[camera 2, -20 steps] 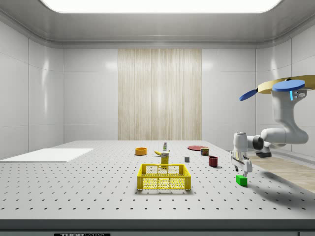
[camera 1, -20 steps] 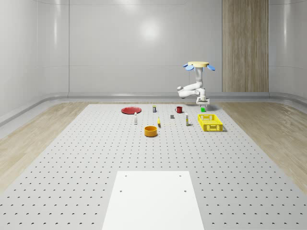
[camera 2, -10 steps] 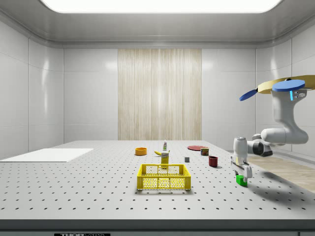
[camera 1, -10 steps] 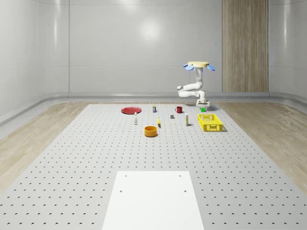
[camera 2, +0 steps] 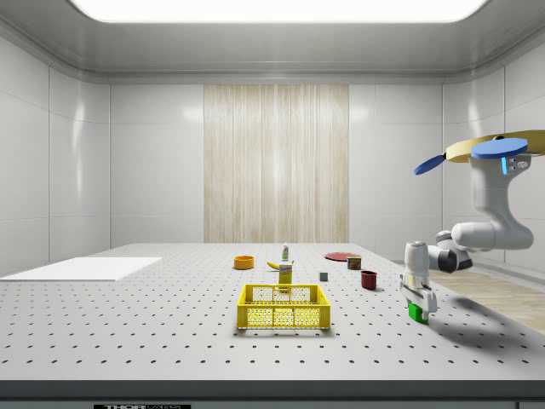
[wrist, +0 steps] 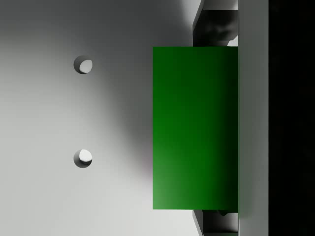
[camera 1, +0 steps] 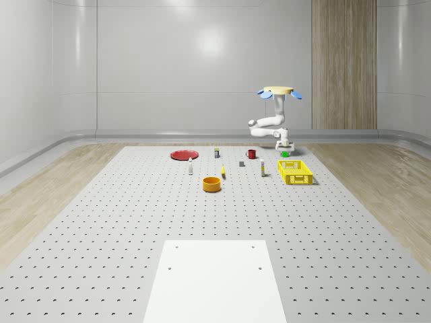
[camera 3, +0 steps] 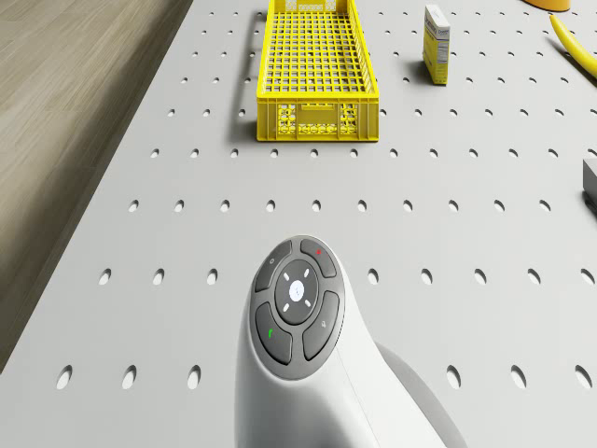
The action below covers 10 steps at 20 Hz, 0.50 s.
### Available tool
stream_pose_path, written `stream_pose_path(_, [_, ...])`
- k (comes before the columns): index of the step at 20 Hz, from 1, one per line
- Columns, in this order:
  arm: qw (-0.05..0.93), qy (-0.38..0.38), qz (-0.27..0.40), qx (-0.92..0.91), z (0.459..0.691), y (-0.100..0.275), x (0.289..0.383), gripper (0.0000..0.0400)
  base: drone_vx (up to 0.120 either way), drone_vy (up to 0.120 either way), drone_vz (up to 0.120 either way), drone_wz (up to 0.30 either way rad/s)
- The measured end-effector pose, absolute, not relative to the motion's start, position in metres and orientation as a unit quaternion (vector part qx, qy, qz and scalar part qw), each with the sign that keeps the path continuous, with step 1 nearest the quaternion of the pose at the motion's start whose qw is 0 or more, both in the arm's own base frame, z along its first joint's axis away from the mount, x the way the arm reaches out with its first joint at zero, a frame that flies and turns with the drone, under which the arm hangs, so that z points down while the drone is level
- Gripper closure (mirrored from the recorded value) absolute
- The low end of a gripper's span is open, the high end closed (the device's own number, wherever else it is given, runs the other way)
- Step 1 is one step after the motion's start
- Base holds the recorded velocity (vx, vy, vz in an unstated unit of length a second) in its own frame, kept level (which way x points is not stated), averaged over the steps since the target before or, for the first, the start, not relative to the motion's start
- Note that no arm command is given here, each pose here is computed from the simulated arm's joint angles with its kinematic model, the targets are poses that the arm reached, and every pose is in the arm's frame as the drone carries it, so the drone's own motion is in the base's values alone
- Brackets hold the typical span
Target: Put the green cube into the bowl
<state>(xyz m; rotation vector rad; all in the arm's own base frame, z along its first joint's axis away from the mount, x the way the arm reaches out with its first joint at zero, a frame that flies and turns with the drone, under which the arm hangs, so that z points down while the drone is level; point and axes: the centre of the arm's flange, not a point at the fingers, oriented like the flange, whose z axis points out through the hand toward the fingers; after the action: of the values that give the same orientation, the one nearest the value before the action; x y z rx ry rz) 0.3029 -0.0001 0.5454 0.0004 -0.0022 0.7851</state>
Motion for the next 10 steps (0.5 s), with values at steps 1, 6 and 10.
stream_pose_path(1, [0.924,-0.001,0.383,0.000,0.5457,0.0000,0.3025,0.0023,0.000,0.000,0.000,0.000])
stream_pose_path(6, [0.924,-0.001,0.383,0.000,0.5464,0.0000,0.3013,0.0114,0.000,0.000,0.000,0.000])
stream_pose_path(10, [0.924,-0.001,0.382,0.000,0.5466,0.0000,0.3010,0.0134,0.000,0.000,0.000,0.000])
